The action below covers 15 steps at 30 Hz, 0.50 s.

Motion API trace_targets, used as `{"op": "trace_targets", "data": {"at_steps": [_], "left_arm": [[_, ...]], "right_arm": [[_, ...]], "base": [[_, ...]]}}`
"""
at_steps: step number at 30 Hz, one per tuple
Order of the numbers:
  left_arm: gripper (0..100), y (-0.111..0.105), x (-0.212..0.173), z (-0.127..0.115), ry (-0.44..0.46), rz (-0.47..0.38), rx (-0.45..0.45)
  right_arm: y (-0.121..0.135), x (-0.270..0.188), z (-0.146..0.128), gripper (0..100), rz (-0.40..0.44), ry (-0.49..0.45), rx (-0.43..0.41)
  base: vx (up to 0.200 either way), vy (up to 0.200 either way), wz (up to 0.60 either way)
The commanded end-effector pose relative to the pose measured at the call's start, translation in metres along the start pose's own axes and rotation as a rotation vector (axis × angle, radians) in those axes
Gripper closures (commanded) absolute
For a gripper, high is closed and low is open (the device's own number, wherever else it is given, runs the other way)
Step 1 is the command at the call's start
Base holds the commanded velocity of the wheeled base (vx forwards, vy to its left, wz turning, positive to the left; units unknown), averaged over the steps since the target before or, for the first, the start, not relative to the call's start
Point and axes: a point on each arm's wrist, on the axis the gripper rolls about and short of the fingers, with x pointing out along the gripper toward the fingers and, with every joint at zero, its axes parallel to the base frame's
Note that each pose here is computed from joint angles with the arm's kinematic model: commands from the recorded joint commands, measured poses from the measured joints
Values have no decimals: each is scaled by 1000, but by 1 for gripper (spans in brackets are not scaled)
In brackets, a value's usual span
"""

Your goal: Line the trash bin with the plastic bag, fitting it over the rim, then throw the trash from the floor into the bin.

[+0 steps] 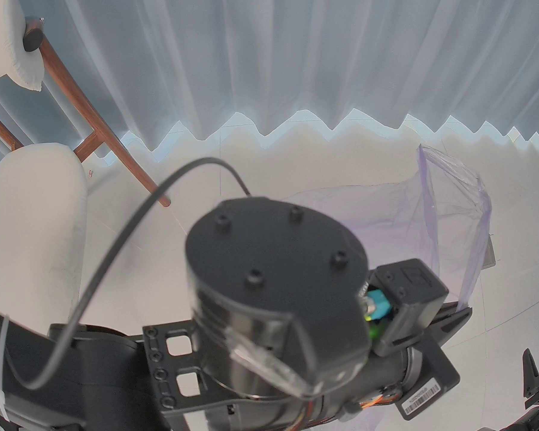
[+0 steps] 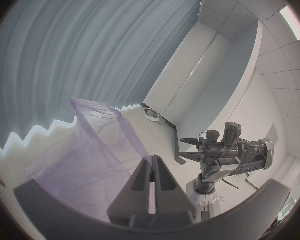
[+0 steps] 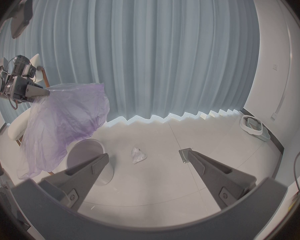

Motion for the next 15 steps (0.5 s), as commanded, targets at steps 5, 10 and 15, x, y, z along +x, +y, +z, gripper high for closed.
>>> {"op": "trace_targets", "data": {"at_steps": [5,10,15], "left_arm": [[100,-16,2,0,0,-48,5],[100,-27,2,-1,4,-81,9],[100,-30,6,-4,12,-84,9]], "right_arm": [[0,0,-5,0,0,0,0],[0,0,-5,0,0,0,0],[0,0,-5,0,0,0,0]], "base": [[0,0,0],[0,0,0],[0,0,0]]}}
